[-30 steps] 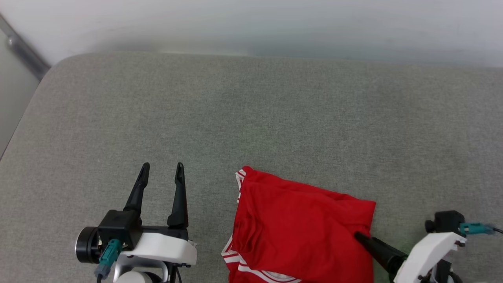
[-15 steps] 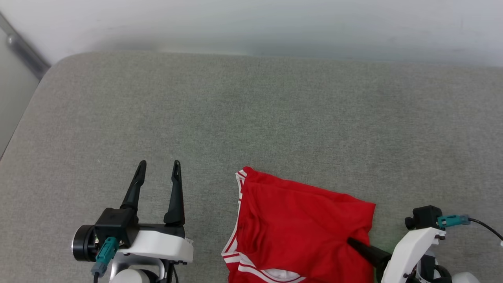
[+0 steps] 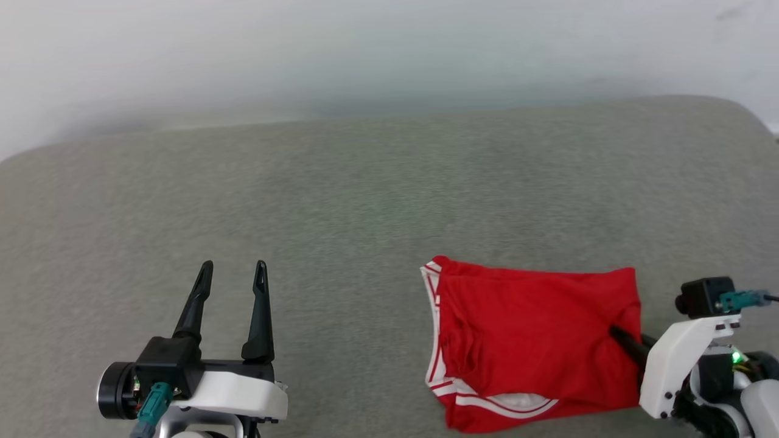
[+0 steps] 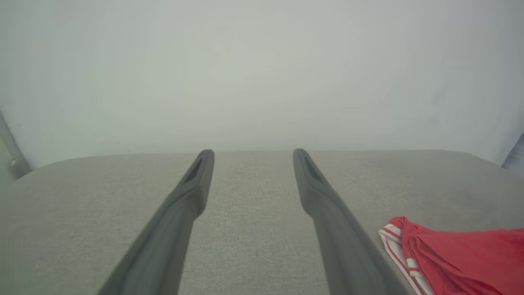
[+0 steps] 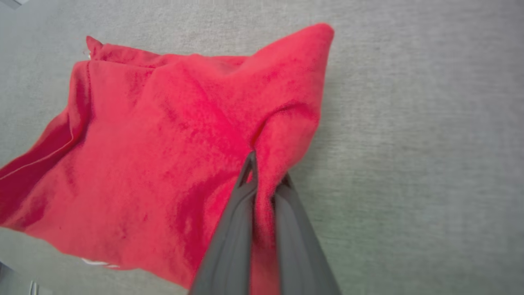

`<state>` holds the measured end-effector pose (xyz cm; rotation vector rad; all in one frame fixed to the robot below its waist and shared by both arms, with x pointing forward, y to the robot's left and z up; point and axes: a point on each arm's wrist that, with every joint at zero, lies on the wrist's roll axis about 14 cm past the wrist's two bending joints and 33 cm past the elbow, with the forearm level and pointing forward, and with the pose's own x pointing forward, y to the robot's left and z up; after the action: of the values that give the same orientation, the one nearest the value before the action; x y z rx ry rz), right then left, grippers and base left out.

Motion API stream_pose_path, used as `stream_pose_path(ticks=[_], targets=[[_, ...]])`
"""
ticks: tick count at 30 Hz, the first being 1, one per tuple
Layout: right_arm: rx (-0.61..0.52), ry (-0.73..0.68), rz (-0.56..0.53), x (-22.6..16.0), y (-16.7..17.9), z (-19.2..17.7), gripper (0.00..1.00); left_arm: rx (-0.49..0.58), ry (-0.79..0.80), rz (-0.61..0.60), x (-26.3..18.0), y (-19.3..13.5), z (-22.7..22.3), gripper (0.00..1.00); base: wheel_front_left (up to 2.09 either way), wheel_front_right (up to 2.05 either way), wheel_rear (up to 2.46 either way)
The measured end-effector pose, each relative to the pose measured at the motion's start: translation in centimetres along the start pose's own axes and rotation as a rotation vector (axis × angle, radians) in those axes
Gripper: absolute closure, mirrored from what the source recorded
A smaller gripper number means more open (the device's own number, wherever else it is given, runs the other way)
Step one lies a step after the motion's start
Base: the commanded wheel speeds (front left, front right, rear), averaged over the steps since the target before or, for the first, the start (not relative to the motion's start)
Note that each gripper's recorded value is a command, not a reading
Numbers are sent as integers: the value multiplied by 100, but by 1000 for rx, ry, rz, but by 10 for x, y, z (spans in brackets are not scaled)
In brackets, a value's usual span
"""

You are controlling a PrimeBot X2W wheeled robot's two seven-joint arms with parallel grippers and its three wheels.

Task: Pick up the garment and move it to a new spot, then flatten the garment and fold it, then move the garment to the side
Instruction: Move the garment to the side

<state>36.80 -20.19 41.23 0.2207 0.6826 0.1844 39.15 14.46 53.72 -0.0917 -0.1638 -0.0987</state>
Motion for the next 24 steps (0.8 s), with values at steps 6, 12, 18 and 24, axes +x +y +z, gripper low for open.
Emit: stream_pose_path(ticks=[6, 12, 18, 24], targets=[[-7, -53, -144, -39, -46, 12, 100, -34, -4, -155, 21, -50, -5, 0, 0, 0, 0], [39, -135, -278, -72, -86, 25, 100, -70, -12, -336, 45, -111, -7, 0, 0, 0, 0], [75, -221, -420, -85, -134, 50, 100, -91, -9, -494, 73, -161, -18, 0, 0, 0, 0], [41, -248, -561, -78, -185, 76, 100, -105, 8, -551, 101, -174, -46, 0, 0, 0, 0]])
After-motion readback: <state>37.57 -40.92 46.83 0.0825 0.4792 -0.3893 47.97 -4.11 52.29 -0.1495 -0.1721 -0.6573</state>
